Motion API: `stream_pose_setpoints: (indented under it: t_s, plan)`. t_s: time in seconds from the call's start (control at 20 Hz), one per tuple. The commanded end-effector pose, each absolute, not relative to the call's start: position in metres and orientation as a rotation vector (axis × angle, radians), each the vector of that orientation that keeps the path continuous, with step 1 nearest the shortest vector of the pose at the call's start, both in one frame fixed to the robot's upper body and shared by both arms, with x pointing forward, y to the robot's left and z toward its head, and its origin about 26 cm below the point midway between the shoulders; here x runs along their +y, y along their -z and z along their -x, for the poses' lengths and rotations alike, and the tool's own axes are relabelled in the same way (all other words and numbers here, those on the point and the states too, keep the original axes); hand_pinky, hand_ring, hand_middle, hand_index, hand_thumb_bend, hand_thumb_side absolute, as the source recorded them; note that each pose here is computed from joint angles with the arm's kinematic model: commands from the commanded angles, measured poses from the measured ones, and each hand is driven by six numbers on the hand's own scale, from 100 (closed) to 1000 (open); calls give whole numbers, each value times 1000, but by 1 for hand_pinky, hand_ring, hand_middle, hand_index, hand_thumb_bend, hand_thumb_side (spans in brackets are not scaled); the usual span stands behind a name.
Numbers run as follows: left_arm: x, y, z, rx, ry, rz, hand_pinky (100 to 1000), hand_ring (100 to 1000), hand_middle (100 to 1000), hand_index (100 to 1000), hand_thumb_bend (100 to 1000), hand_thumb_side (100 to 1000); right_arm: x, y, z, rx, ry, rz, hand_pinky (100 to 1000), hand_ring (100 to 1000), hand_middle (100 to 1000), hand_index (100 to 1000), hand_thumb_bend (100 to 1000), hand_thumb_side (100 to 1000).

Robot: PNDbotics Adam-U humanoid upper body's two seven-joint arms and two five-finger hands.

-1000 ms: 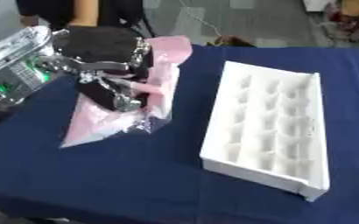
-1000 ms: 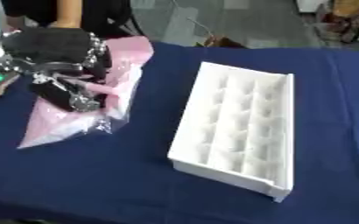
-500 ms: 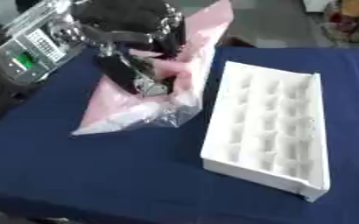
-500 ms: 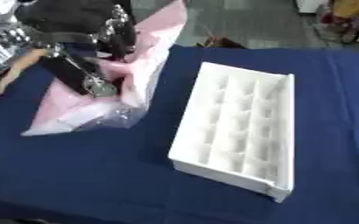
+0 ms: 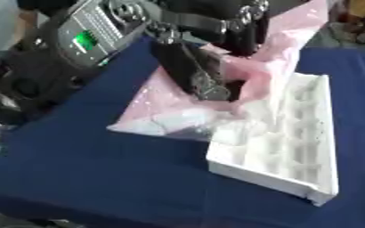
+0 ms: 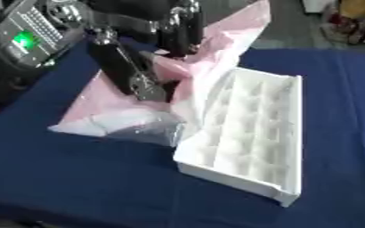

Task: Pick up objects on the table and place them in the box.

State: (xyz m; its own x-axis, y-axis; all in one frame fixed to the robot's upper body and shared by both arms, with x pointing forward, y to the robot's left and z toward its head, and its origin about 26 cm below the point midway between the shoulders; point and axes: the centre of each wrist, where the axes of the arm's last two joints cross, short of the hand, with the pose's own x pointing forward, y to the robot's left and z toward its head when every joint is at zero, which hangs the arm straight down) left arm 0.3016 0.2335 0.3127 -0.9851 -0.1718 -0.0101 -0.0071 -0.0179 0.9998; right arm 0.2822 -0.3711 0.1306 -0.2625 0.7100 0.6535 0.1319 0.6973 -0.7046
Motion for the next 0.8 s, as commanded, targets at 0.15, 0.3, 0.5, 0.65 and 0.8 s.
stream_pose_setpoints:
  t_s: [0.15,0.3,0.5,0.65,0.8]
  plan:
    - [227,-318,-299,-2117,2182,-205,100,100,100,174,100,393,-371,-139,-283,-1802,-652,678,591,686,804,939,100,696]
    - [222,-317,-299,-2121,2191,-196,100,100,100,175,100,392,-370,-139,-284,-1805,-655,672,591,686,804,939,100,696]
    - [210,-318,-301,-2144,2227,-239,100,100,100,178,100,385,-366,-140,-286,-1820,-662,655,591,686,803,939,100,690]
    - [204,-315,-309,-2144,2243,-305,100,100,100,180,100,381,-361,-141,-289,-1839,-670,633,591,686,804,939,100,696]
    - [202,-306,-322,-2128,2256,-393,100,100,100,181,100,376,-356,-144,-292,-1863,-677,613,591,686,803,939,100,697]
